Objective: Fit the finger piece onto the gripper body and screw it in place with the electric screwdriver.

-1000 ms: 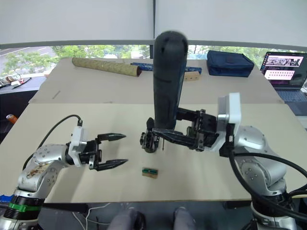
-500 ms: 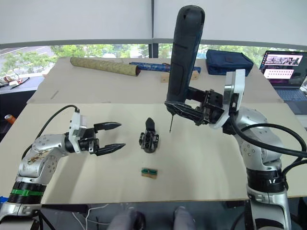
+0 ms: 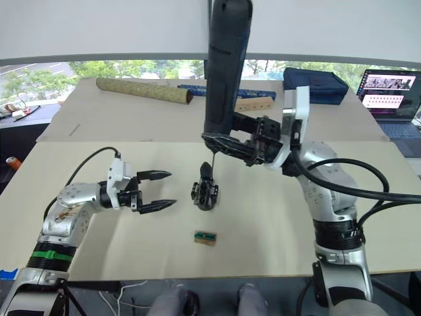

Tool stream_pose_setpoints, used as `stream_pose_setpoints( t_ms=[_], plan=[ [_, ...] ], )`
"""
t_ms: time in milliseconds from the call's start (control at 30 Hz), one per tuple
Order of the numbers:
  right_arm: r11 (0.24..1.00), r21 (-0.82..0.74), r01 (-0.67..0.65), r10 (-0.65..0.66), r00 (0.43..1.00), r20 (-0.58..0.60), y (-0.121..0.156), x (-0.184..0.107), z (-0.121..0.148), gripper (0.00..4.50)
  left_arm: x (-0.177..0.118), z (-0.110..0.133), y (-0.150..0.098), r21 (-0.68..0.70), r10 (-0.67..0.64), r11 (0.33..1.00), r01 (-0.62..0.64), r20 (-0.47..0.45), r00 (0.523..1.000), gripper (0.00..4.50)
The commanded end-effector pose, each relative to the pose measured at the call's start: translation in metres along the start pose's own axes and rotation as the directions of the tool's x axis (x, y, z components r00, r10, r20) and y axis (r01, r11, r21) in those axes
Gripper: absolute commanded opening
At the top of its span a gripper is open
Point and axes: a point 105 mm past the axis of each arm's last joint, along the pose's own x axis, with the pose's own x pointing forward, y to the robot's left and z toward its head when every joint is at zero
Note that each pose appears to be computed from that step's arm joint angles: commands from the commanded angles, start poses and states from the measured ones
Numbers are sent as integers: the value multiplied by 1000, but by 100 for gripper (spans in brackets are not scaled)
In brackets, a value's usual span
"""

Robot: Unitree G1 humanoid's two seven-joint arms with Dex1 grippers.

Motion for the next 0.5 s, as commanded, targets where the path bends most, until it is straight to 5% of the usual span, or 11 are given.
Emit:
stream_pose_setpoints(
  t_ms=[33, 500],
  plan=[
    [998, -61, -27, 29, 999, 35, 2, 10, 14, 193, 5, 3, 0, 50, -19, 999, 19, 4, 1000, 450],
    [998, -24, -65, 65, 998, 1, 2, 26, -8, 193, 27, -8, -3, 50, -33, 998, 32, 20, 999, 450]
  ],
)
